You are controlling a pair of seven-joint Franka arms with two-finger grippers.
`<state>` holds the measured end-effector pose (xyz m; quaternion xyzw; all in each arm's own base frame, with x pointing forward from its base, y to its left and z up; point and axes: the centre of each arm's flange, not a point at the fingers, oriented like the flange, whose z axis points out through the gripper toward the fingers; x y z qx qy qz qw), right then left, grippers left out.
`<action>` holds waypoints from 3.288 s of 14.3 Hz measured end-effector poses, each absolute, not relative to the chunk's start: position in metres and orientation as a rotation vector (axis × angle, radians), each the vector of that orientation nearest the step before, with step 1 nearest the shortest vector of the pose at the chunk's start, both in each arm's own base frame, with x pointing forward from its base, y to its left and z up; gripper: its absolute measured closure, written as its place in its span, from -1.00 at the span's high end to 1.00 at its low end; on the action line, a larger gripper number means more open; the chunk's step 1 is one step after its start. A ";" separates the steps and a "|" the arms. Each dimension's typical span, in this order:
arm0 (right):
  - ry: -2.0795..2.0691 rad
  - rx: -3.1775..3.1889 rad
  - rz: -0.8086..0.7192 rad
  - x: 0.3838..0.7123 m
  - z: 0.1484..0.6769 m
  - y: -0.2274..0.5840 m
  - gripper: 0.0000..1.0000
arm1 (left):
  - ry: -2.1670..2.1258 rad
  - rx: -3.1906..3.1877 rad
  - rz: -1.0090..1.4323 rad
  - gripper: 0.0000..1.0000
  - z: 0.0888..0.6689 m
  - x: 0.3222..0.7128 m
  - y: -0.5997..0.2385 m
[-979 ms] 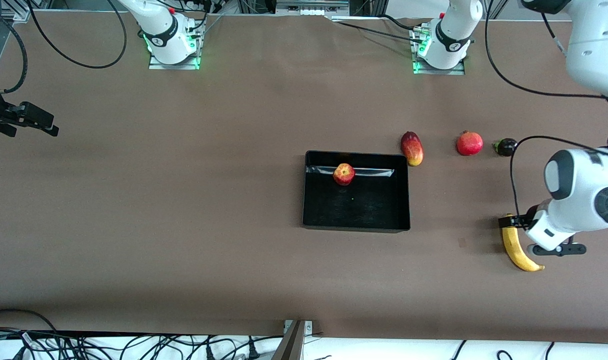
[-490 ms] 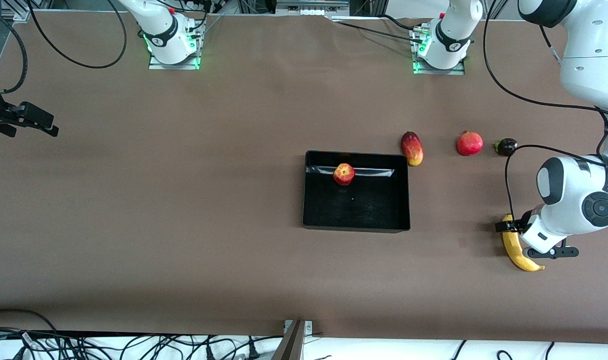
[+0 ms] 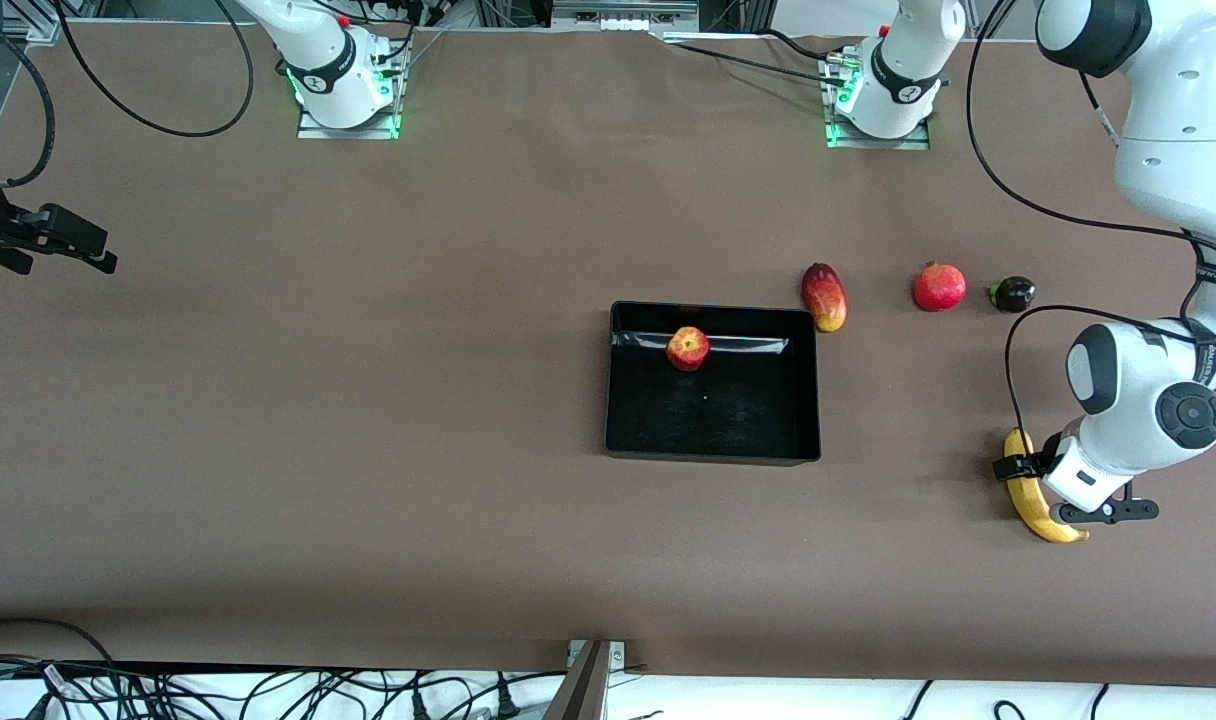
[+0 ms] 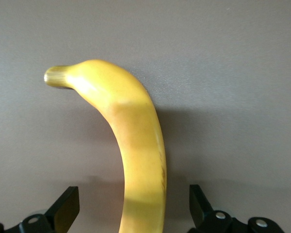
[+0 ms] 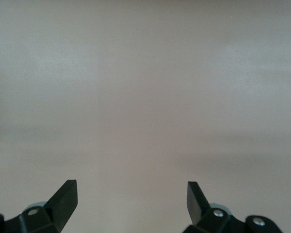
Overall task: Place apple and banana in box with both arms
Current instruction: 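Move the left gripper over the yellow banana and grasp it, then lift the banana with the left gripper and carry it over the box, then lower the banana into the box with the left gripper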
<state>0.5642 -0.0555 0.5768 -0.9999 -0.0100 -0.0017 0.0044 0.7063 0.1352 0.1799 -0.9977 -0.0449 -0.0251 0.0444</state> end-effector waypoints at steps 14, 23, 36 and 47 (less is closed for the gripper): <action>-0.030 -3.133 -0.011 0.564 0.579 -0.056 1.00 | -0.200 -3.012 0.183 -0.31 0.291 0.704 0.037; -0.024 -3.134 -0.023 0.565 0.580 -0.058 1.00 | -0.477 -3.097 0.362 -0.31 0.362 0.625 -0.265; -0.022 -3.134 -0.022 0.564 0.580 -0.059 1.00 | -0.559 -3.049 0.470 -0.31 0.233 0.609 -0.317; -0.021 -3.134 -0.022 0.564 0.580 -0.059 1.00 | -0.538 -3.066 0.465 -0.31 0.197 0.611 -0.316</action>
